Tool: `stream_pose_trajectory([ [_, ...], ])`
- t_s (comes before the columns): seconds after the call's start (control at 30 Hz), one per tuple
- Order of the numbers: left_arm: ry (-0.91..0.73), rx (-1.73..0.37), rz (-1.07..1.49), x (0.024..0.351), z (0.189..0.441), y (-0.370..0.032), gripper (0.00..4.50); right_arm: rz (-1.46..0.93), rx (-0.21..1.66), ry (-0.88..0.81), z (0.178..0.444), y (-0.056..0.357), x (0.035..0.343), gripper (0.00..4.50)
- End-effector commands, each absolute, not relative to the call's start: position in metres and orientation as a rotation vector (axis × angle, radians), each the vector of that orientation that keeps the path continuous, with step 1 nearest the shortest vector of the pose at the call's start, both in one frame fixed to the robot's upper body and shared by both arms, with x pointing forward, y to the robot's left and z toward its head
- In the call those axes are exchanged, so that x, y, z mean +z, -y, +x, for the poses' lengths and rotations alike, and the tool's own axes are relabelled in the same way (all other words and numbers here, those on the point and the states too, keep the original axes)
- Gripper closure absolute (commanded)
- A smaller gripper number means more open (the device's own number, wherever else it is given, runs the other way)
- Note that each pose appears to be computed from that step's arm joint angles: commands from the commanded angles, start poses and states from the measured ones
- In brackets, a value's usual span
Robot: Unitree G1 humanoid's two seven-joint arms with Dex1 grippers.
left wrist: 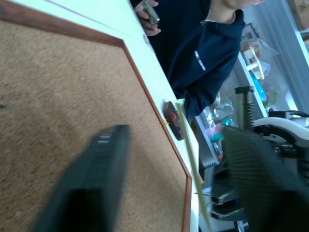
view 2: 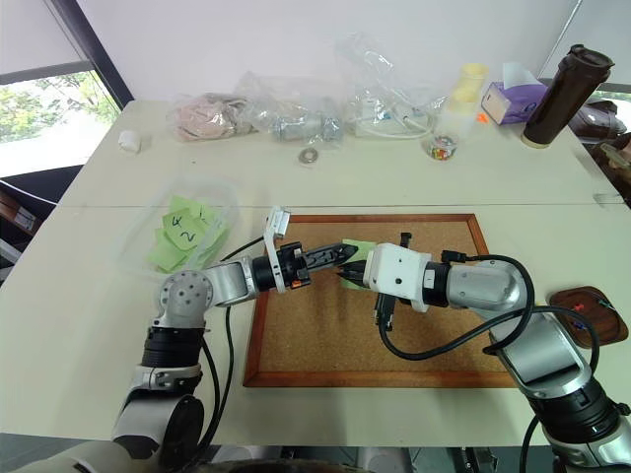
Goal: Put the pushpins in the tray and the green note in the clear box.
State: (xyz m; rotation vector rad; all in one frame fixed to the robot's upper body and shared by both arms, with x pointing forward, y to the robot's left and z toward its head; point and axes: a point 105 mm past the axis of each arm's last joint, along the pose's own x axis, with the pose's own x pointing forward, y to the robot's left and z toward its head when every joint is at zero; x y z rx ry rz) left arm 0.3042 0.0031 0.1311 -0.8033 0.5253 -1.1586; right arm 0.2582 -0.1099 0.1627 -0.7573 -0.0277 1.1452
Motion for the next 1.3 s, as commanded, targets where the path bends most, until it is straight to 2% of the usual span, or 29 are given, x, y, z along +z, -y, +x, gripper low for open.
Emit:
stream_pose_trajectory([
  [0.03, -0.495, -1.187, -0.806, 0.140, 0.305, -0.001, 3.22, -0.795, 1.160, 0.083, 0.252, 0.105, 0.172, 4.50],
  [0.07, -0.498, -1.188, -0.806, 0.140, 0.305, -0.001, 3.94, -0.796, 1.160, 0.085, 0.252, 0.104, 0.172, 4.50],
  [0.1, -0.500, -1.188, -0.805, 0.139, 0.304, -0.001, 4.30, -0.797, 1.160, 0.087, 0.252, 0.104, 0.173, 4.50],
  [0.13, -0.501, -1.189, -0.804, 0.139, 0.304, -0.002, 4.41, -0.798, 1.159, 0.088, 0.252, 0.104, 0.173, 4.50],
  [0.43, -0.467, -1.153, -0.701, 0.136, 0.308, -0.014, 4.41, -0.711, 1.100, 0.088, 0.255, 0.110, 0.181, 4.50],
  [0.5, -0.396, -1.101, -0.555, 0.127, 0.313, -0.021, 4.41, -0.619, 1.055, 0.085, 0.256, 0.114, 0.188, 4.50],
  [0.6, -0.352, -1.075, -0.500, 0.122, 0.315, -0.027, 4.41, -0.431, 0.957, 0.087, 0.261, 0.123, 0.204, 4.50],
  [0.7, -0.313, -1.100, -0.495, 0.127, 0.309, -0.029, 4.41, -0.264, 0.781, 0.061, 0.273, 0.158, 0.213, 4.50],
  [0.83, -0.271, -1.146, -0.478, 0.138, 0.296, -0.030, 4.41, -0.096, 0.450, -0.021, 0.280, 0.242, 0.210, 4.50],
  [1.0, -0.228, -1.193, -0.427, 0.145, 0.279, -0.027, 4.41, 0.014, 0.181, -0.100, 0.262, 0.326, 0.199, 4.50],
  [1.1, -0.201, -1.213, -0.351, 0.143, 0.269, -0.024, 4.41, 0.037, 0.030, -0.176, 0.242, 0.372, 0.182, 4.50],
  [1.3, -0.177, -1.235, -0.255, 0.134, 0.256, -0.019, 4.41, 0.045, -0.060, -0.263, 0.216, 0.400, 0.165, 4.50],
])
